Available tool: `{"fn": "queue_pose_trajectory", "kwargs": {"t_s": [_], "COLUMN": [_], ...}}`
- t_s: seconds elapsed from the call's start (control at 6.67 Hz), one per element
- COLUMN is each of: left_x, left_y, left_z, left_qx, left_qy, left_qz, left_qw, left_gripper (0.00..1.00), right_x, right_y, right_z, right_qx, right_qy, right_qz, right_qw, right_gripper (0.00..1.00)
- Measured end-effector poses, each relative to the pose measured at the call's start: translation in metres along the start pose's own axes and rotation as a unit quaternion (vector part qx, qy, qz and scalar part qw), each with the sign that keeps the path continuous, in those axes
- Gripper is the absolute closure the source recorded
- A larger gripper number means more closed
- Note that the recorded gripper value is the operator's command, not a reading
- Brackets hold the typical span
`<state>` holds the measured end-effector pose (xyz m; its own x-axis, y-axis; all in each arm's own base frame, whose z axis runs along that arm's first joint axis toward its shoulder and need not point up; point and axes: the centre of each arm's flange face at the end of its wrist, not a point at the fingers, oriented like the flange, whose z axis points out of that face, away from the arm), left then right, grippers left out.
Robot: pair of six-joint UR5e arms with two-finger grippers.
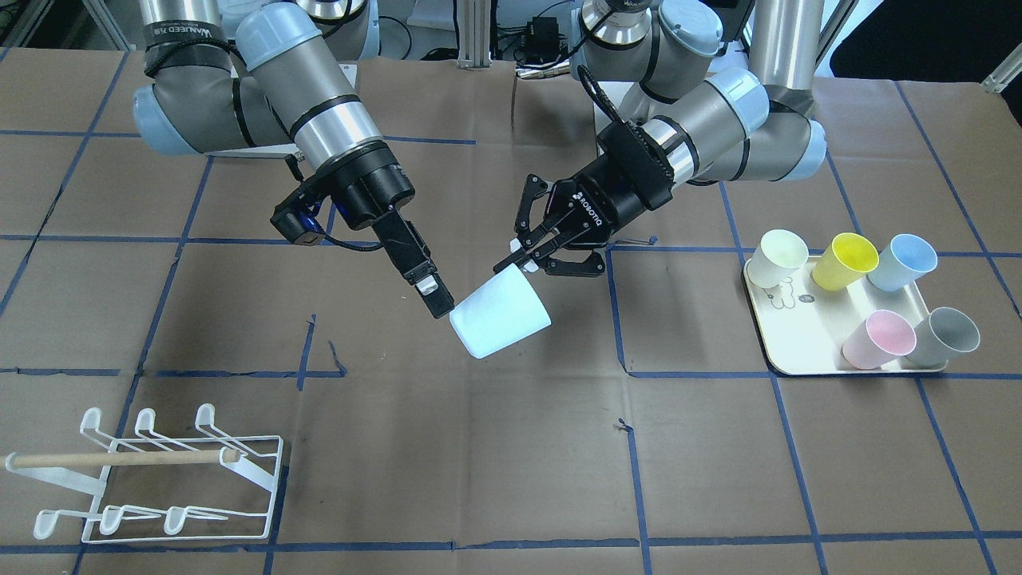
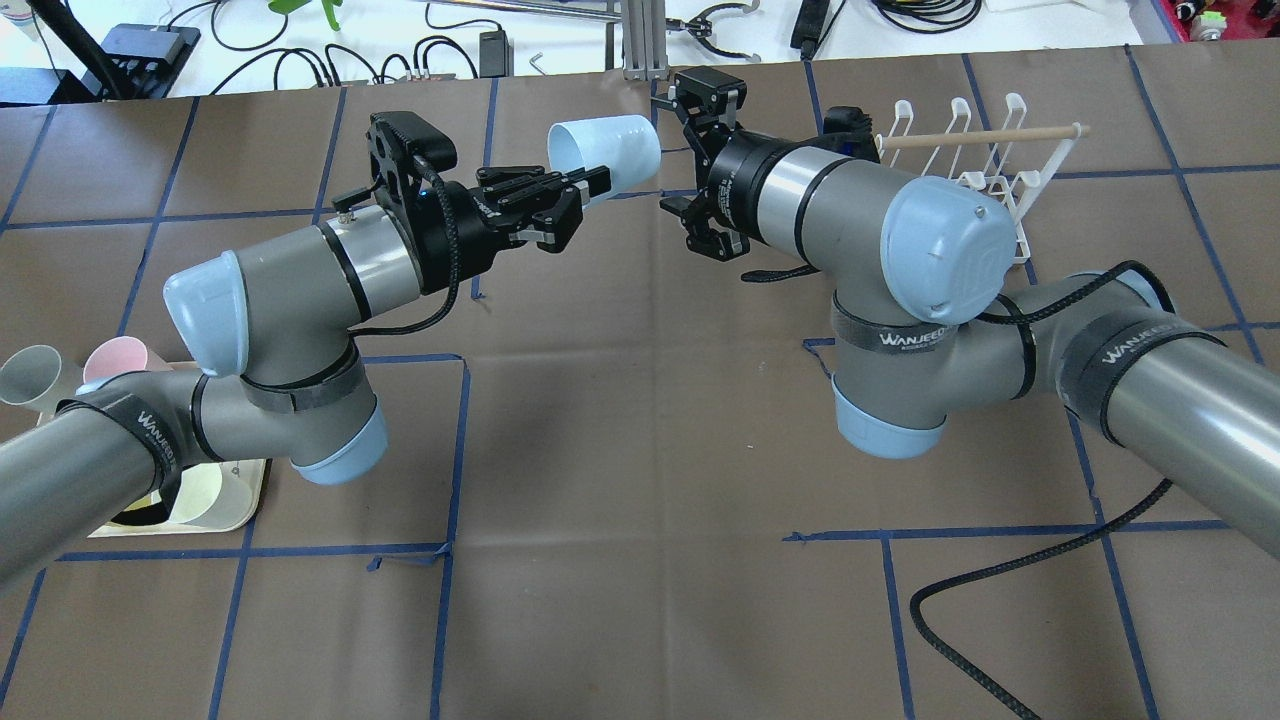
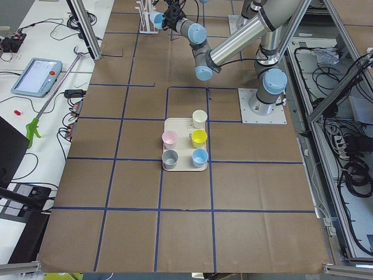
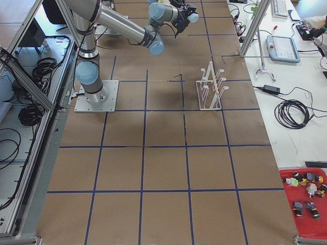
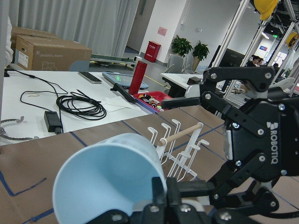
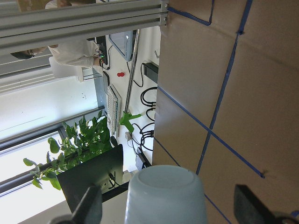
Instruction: Transfer IKEA cup to right arm and place on rack
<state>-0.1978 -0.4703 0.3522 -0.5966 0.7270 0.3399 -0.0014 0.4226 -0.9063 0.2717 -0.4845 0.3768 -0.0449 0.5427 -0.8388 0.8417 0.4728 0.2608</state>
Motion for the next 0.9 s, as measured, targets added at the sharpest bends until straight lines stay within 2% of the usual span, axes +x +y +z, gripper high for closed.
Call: {"fn": "queue_pose_trajectory", "kwargs": {"t_s": [0.45,0.6,0.9], "left_x": [0.000,0.000,0.000], "left_y": [0.000,0.000,0.000], "left_z": [0.000,0.000,0.000], "left_qx": [0.001,0.001,0.001], "left_qy": [0.001,0.001,0.001], "left_qz": [-0.003,-0.003,-0.003], "left_qw": [1.0000,1.0000,1.0000], "left_gripper": [0.94,0.94,0.93], "right_x": [-0.008,-0.009,-0.009], "right_y": [0.015,0.018,0.020], "right_z": [0.031,0.037,0.040], "right_qx": [-0.017,-0.021,-0.026], "right_qy": [0.011,0.012,0.012], "right_qz": [0.000,-0.001,-0.004], "right_qw": [0.9998,0.9997,0.9996], "right_gripper": [0.07,0.14,0.43]}}
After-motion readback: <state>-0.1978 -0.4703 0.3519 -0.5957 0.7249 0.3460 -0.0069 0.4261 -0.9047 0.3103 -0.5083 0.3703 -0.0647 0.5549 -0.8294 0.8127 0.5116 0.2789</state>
